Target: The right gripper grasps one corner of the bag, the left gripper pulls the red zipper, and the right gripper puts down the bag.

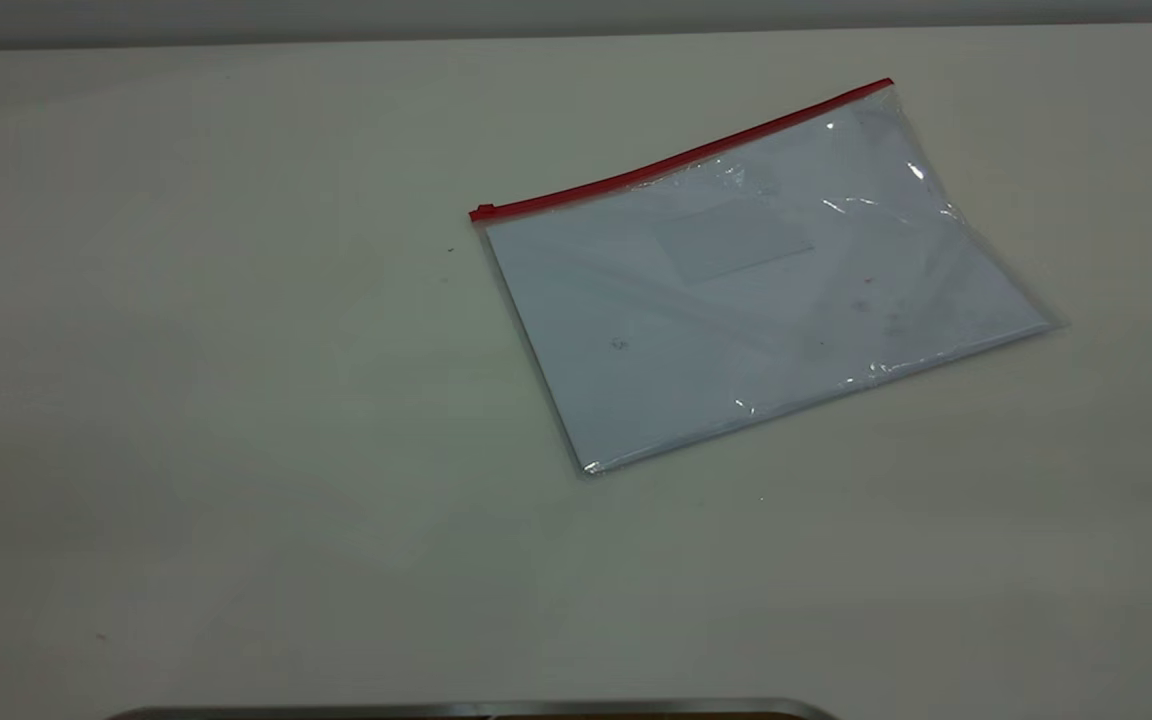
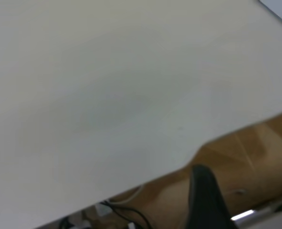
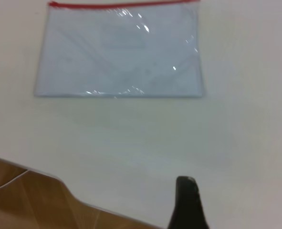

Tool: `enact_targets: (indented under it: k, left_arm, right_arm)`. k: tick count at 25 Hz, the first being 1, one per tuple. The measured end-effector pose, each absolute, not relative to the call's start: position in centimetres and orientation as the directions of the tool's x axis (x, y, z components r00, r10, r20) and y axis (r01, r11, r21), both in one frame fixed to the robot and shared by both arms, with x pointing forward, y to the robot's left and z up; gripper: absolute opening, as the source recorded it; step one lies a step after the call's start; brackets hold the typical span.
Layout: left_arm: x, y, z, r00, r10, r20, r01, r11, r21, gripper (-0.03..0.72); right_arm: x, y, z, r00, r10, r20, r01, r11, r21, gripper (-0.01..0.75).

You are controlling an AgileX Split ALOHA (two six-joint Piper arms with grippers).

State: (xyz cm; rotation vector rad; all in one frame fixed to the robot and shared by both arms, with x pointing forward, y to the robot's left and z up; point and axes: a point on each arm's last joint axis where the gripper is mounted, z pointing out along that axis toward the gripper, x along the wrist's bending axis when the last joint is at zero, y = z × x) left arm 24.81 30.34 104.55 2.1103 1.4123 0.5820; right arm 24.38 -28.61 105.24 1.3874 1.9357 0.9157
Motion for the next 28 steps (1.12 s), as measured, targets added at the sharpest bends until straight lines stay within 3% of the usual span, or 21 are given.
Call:
enact_targets:
  k: [16, 28]
  left_arm:
    - [24.9, 30.0, 103.8, 0.357, 0.934, 0.023, 0.725, -0.292, 0.624, 0.501]
    - [25.2, 29.9, 103.3, 0.357, 0.934, 0.023, 0.723, -0.292, 0.626, 0.501]
  right_arm:
    - [24.5, -28.8, 104.6, -0.273, 0.959, -0.072, 0.578, 0.223, 0.785, 0.592]
    - [22.9, -29.0, 104.2, -0.261, 0.96, -0.096, 0.481, 0.216, 0.849, 0.592]
